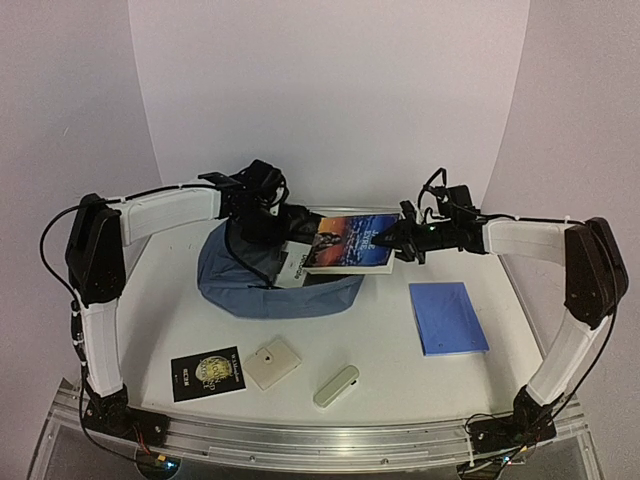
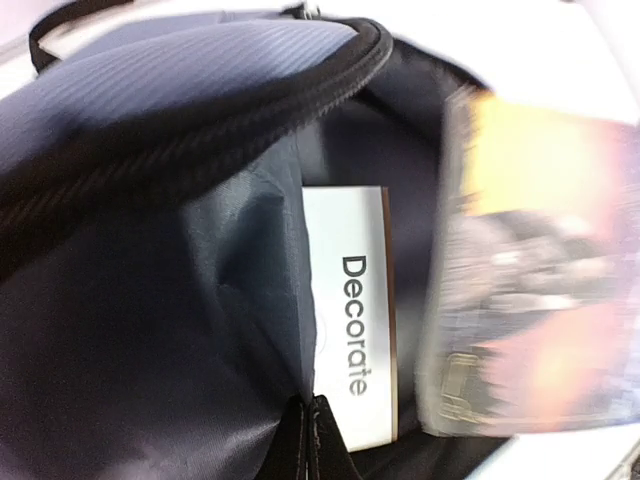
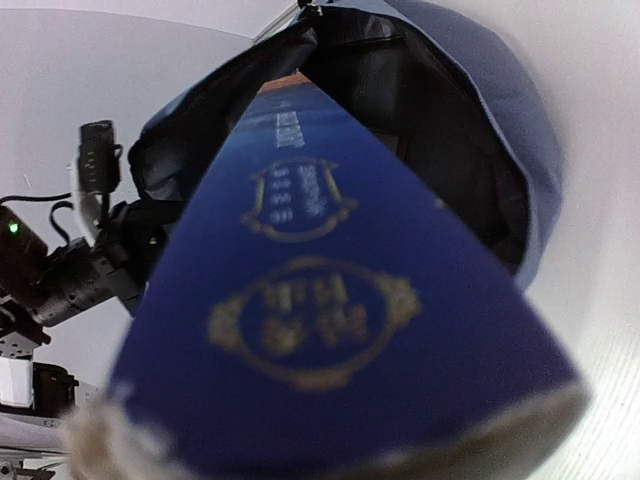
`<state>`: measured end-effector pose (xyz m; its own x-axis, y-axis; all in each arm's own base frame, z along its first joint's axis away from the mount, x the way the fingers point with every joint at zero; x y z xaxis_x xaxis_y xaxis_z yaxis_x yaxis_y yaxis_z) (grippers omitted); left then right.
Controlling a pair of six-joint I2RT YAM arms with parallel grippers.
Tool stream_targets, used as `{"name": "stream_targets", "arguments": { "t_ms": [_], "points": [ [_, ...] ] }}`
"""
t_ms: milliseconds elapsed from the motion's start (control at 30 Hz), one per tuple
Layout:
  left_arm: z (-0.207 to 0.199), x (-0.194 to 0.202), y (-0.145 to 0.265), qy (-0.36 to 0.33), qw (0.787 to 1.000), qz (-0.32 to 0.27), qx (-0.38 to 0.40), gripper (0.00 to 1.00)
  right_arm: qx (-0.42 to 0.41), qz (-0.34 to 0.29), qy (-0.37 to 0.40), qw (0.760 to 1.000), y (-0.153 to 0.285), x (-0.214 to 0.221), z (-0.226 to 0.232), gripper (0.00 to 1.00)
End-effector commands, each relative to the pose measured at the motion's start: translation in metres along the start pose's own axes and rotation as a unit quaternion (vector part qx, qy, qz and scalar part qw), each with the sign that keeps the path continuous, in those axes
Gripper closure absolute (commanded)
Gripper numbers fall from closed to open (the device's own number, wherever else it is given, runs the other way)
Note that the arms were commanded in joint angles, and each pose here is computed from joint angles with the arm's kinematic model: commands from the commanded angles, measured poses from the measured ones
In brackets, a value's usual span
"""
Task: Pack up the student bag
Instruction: Place the book in the student bag.
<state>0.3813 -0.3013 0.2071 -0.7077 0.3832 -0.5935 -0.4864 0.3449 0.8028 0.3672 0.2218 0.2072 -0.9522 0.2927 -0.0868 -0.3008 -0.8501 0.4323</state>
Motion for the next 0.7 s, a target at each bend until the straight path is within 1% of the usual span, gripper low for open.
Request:
{"name": "stream_targets", "arguments": {
  "t_ms": [0,100,233,467,600,633,667],
  "points": [
    [-0.010,-0.043,0.063,0.020,0.991,-0.117,0.055,1.00,-0.117,-0.010,0.085,0.989,-0.001,-0.010,0.068,1.00],
    [-0.012,-0.046,0.068,0.023,0.990,-0.126,0.065,1.00,-0.132,0.003,0.072,0.989,-0.017,-0.005,0.070,1.00],
    [-0.013,-0.048,0.069,0.026,0.989,-0.129,0.073,1.00,-0.154,0.004,0.051,0.987,-0.040,-0.008,0.070,1.00],
    [-0.014,-0.049,0.066,0.032,0.987,-0.133,0.082,1.00,-0.183,0.030,0.013,0.983,-0.107,0.003,0.077,1.00],
    [-0.013,-0.049,0.063,0.035,0.987,-0.133,0.080,1.00,-0.189,0.016,-0.011,0.982,-0.138,0.002,0.077,1.00],
    [-0.013,-0.049,0.063,0.035,0.987,-0.133,0.079,1.00,-0.188,0.017,-0.016,0.982,-0.144,0.002,0.077,0.93],
    [-0.013,-0.049,0.062,0.036,0.987,-0.132,0.078,1.00,-0.188,0.019,-0.019,0.982,-0.149,0.002,0.077,0.81]
  ]
}}
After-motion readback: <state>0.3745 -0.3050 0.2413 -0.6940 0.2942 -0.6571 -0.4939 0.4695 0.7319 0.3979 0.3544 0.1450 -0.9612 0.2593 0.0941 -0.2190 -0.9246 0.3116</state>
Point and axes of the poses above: each gripper's point midway between its finger pads, its own y axis back along the fingers, its own z axis along the line the jaws close on, x = y × z, the point moved 7 cm from there along y, back along the fingers, and after that the axes turned 13 degrees about -y, right-handed, at the moved point
